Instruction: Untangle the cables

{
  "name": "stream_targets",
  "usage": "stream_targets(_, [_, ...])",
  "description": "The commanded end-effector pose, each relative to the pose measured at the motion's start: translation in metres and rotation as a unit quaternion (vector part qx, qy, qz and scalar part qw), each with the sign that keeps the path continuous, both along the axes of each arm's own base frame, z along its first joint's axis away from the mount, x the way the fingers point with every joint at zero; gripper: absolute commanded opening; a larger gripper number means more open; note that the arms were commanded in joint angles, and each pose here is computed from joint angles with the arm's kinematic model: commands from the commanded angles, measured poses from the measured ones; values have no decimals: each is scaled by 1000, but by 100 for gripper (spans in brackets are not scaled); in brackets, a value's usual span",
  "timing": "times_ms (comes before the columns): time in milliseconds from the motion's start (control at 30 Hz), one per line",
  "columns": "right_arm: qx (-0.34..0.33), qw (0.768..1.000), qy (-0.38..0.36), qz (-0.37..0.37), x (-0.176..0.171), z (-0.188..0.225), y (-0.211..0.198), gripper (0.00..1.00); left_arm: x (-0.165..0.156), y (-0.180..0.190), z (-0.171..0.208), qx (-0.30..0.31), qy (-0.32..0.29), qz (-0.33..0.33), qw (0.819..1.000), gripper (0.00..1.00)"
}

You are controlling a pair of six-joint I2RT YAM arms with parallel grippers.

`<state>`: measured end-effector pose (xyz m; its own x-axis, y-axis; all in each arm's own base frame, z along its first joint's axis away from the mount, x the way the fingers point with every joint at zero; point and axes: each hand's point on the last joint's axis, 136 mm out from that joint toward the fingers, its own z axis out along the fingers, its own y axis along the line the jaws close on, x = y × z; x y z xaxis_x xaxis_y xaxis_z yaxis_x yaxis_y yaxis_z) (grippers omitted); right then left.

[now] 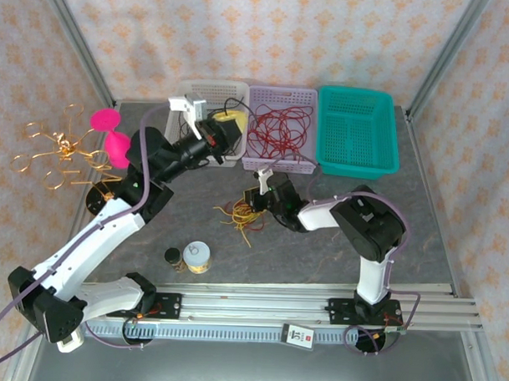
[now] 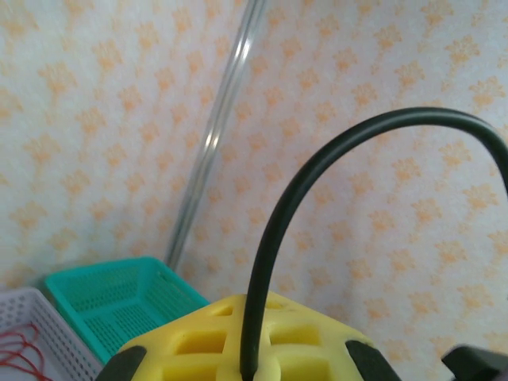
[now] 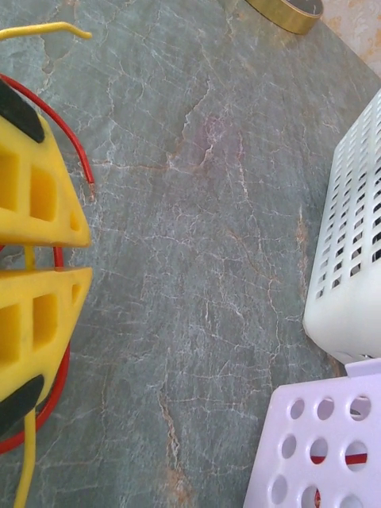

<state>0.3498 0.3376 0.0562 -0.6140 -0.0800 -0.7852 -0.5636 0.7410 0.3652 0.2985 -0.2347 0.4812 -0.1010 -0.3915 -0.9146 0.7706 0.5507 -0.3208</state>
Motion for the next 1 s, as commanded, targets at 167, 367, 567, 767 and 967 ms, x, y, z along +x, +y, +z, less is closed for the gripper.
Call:
stream_targets(167, [-78,994,74,-19,-23,-46,-31,18,51,41,18,97,9,191,977,0])
stream_targets(367, [-21,999,33,-6,-23,40,-23,34,104,71,9,96,18,240,966,0])
stream_targets(567, [-11,999,23,-27,-31,83,-37,37,170,100,-15,96,33,272,957,0])
stream_targets(767, [-10,998,38,-55,-48,98,-60,37,244,125,-75,86,87,293,948,0])
stream_targets(967, [-28,993,96,-59,-75,79,-77,33,293,147,-174,69,163,318,932,0])
